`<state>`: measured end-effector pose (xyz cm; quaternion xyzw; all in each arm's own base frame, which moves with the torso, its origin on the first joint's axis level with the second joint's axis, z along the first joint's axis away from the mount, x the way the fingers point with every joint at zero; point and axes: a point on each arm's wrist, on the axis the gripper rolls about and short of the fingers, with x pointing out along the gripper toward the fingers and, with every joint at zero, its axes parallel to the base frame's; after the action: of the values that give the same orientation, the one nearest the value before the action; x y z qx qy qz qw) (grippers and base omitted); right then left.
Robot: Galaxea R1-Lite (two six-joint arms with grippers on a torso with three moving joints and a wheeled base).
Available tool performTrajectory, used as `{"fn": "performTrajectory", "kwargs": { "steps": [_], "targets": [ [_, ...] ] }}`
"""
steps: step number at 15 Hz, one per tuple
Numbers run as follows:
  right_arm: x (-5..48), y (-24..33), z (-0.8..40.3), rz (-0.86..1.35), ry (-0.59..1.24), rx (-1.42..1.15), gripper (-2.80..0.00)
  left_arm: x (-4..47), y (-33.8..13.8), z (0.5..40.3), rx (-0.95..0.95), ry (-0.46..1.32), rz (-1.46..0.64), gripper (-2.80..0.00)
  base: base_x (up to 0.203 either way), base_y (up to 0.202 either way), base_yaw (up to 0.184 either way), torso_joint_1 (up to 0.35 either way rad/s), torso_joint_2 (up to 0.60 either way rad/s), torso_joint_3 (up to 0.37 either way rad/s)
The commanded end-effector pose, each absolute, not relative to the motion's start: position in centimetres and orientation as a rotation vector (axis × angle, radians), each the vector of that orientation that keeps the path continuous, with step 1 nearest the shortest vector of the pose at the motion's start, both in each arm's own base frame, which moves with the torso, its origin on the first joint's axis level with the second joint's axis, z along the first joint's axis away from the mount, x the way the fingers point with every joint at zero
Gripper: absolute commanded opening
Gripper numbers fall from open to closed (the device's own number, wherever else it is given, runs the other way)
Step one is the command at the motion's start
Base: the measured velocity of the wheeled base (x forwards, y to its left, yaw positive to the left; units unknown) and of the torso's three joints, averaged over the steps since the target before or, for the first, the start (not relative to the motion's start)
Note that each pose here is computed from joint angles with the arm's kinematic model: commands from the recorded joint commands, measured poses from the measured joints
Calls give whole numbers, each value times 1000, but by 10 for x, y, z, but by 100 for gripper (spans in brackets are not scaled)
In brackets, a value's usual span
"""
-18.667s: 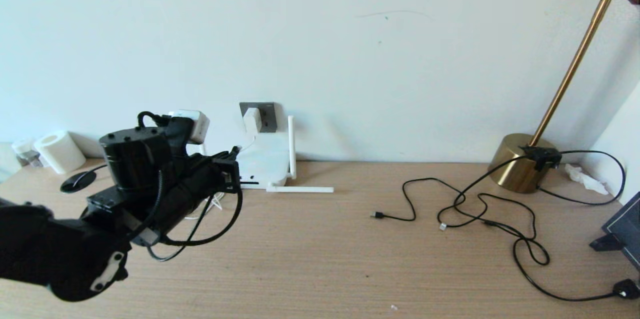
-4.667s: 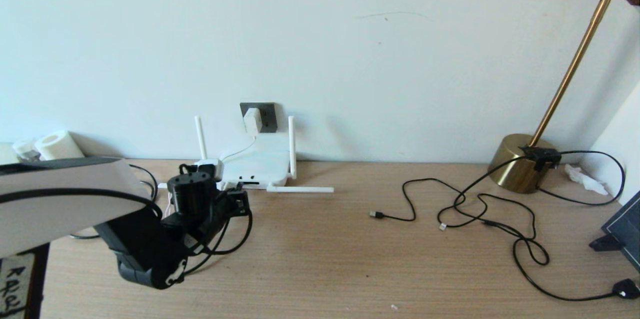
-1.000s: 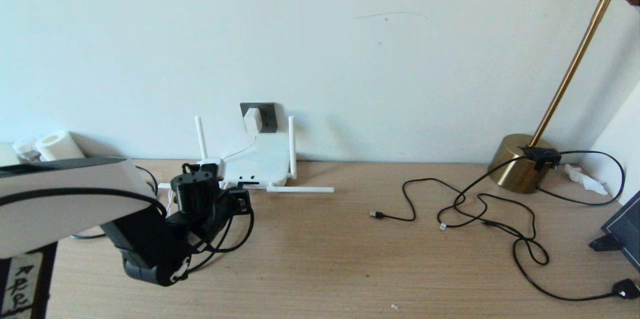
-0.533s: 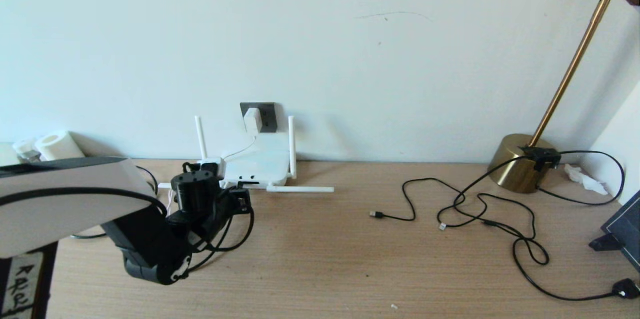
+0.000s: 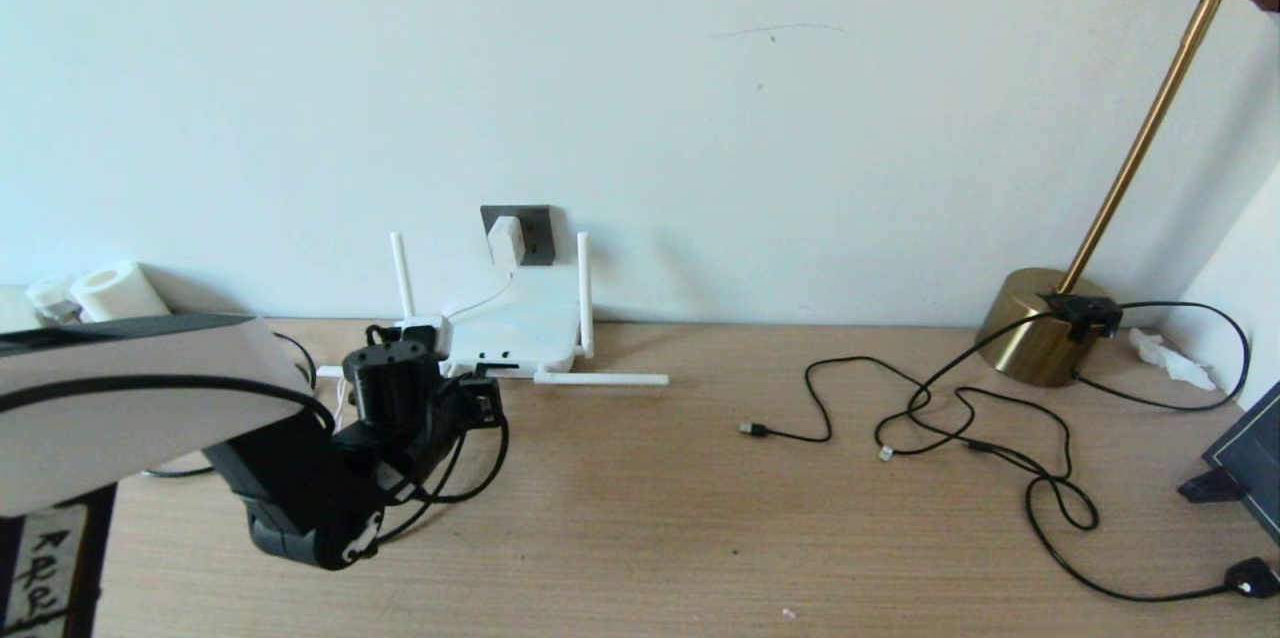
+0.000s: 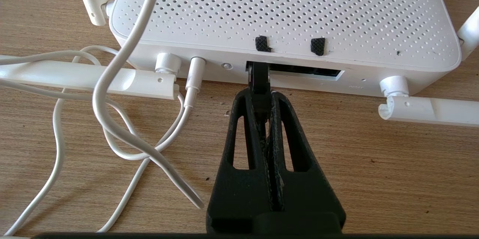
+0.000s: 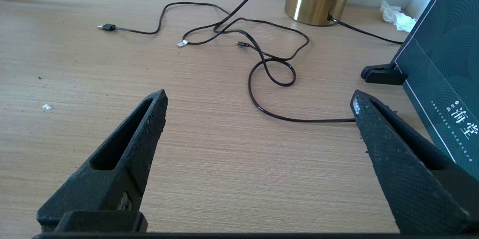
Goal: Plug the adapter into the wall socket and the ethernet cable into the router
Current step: Plug cable into router interface
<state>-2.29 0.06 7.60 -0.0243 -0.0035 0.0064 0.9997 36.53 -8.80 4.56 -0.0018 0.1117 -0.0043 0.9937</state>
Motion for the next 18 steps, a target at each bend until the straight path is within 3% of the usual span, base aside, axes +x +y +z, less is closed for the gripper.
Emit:
{"fn": "performTrajectory", "kwargs": {
  "steps": [1,18],
  "targets": [
    [-23,1,76,14,-6,-49,0,366,-88,46,-6,218,-7,-280,0,0,0,0,0,0],
    [-23,1,76,14,-6,-49,0,367,-82,42,0,227,6,-280,0,0,0,0,0,0]
  ]
}}
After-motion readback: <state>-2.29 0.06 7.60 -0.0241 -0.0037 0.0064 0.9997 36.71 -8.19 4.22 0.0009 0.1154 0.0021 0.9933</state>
